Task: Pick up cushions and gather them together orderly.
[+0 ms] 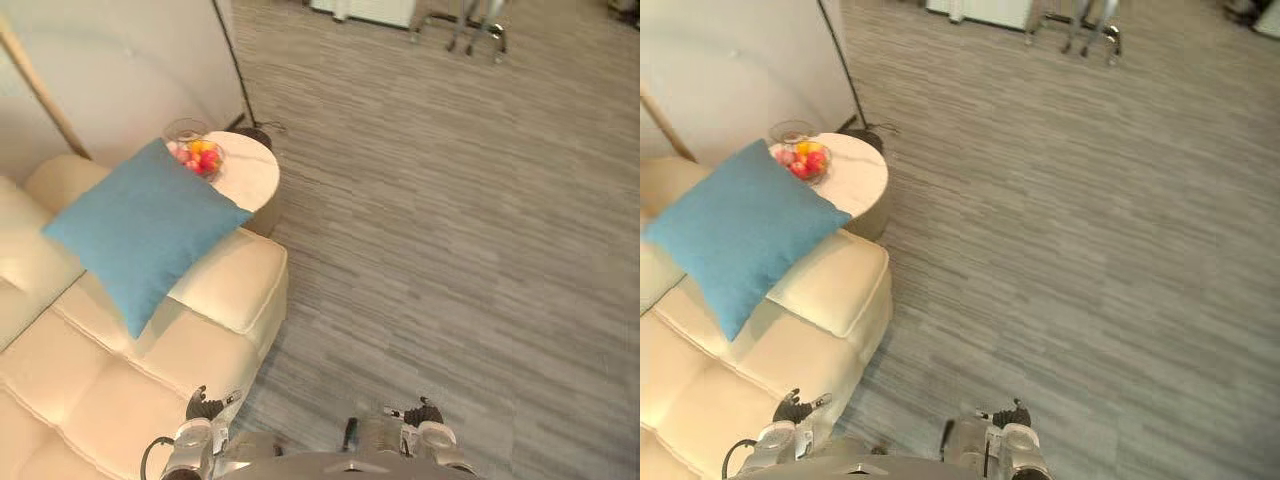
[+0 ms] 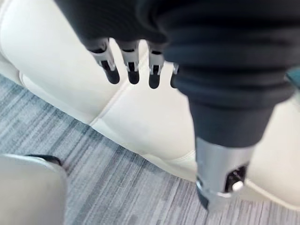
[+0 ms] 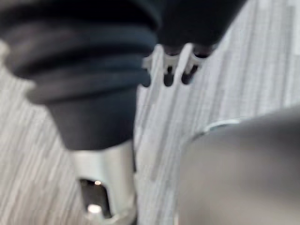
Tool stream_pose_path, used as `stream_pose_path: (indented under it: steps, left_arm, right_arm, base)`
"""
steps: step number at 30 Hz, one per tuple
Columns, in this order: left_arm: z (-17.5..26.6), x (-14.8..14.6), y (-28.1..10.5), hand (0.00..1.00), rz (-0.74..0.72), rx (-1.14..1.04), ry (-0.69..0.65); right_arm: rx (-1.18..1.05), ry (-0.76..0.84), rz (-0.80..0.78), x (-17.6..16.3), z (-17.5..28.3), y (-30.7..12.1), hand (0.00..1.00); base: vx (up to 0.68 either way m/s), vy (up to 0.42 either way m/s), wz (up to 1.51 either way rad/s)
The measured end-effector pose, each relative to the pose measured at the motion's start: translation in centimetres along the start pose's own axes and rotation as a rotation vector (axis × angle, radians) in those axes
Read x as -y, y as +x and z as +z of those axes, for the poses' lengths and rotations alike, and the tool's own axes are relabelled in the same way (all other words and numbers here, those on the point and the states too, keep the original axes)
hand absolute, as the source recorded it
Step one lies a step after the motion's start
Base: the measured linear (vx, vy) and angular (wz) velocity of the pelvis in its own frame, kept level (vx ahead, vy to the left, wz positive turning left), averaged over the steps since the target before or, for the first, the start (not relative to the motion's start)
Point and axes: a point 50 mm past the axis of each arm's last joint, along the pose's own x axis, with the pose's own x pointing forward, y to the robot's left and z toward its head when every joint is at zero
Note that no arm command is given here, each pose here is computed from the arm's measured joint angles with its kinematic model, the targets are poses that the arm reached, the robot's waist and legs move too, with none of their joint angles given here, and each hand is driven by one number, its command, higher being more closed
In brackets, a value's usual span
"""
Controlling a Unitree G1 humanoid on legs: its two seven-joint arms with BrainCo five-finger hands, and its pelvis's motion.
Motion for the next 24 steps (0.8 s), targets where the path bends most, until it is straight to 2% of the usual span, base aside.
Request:
stream_pose_path:
  steps: [7, 12, 20, 22, 24]
  left_arm:
    - [-0.5, 1.5, -0.5, 0.0, -0.015, -0.016, -0.044]
    - [0.1, 2.1, -0.5, 0.0, -0.022, -0.001, -0.086]
    - [1.0, 2.1, -0.2, 0.0, -0.042, 0.031, -0.021]
    - [0.7, 0.3, 0.1, 0.0, -0.01, 0.028, 0.039]
    - [-0.1, -0.5, 0.1, 0.0, 0.008, 0.004, 0.042]
  right_arm:
    - [-0.028, 0.083, -0.028, 0.9, -0.8, -0.1, 0.0]
    - [-0.023, 0.055, 0.009, 0.0, -0.8, -0.3, 0.0]
    - [-0.02, 0.052, 0.016, -0.2, -0.6, -0.2, 0.0]
    - [-0.021, 0.064, 0.036, -1.1, -0.6, -0.4, 0.0]
    - [-0.035, 0.056, 0.03, -0.8, -1.0, -0.4, 0.0]
  base:
    - [0.45, -0.318, 1.13]
    - [0.38, -0.215, 0.94]
    - [0.2, 0.049, 0.58]
    - [0.08, 0.097, 0.35]
    - [0.09, 0.067, 0.15]
